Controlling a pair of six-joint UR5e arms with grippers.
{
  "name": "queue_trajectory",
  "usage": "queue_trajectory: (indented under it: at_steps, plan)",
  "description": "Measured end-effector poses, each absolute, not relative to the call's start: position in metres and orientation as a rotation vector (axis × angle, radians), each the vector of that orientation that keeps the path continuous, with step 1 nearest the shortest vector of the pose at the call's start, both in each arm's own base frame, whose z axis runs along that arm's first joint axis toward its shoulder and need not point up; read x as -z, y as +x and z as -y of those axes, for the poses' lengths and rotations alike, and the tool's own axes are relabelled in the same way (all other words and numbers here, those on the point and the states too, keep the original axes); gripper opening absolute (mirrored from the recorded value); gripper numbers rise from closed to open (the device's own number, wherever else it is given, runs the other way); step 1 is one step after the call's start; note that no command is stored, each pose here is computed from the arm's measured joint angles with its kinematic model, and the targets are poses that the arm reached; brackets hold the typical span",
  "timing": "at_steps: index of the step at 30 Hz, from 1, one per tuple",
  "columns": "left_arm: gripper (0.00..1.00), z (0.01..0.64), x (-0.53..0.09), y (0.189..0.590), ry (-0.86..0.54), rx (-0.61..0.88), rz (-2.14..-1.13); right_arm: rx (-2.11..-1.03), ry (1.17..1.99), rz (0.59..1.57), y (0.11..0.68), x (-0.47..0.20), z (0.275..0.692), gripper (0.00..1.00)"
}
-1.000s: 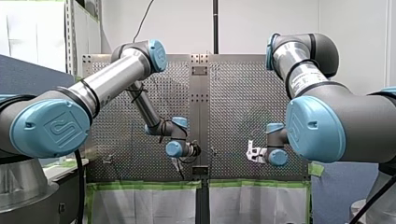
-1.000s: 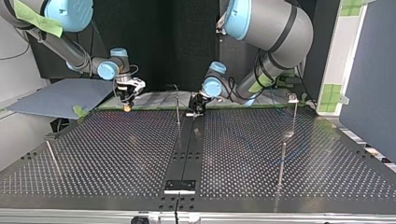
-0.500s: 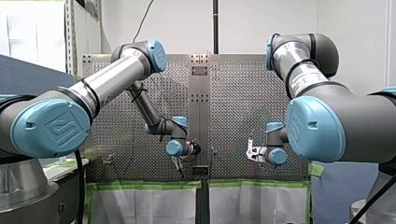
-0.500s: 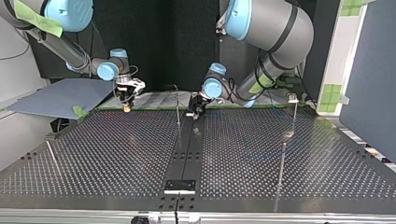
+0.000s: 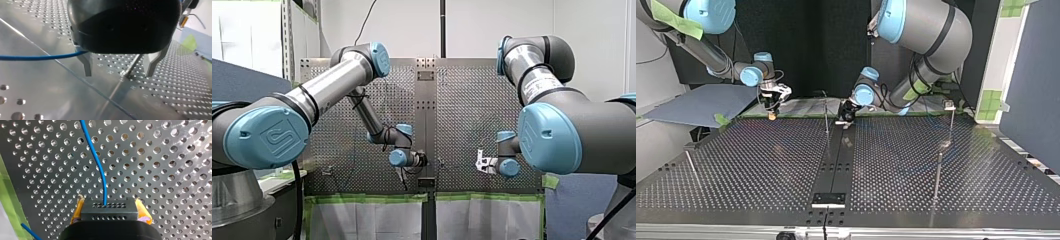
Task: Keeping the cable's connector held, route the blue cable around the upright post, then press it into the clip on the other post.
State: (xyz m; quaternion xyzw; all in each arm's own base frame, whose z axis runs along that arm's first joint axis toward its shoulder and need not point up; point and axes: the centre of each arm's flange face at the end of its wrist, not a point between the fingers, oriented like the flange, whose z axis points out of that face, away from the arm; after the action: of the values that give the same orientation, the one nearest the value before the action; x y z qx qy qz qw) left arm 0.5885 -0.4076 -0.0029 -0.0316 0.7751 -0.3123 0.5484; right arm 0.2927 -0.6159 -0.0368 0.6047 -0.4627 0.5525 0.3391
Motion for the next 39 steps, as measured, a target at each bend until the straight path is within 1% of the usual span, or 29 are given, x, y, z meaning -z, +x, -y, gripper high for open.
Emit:
queue_trajectory:
  at_steps: [14,21,29,39]
  plan:
    - [1.0,0.409,0.009,0.569,0.027,0.591,-1.945,-1.436,1.578,1.209,0.293,0.037,0.615,0.0]
    - [1.0,0.418,-0.011,0.559,0.082,0.525,-1.958,-1.433,1.583,1.212,0.292,0.038,0.615,0.0]
    - [1.0,0.429,-0.013,0.544,0.169,0.475,-1.989,-1.43,1.586,1.216,0.292,0.038,0.614,0.0]
    - [1.0,0.442,-0.016,0.532,0.277,0.435,-1.975,-1.426,1.586,1.22,0.29,0.038,0.615,0.0]
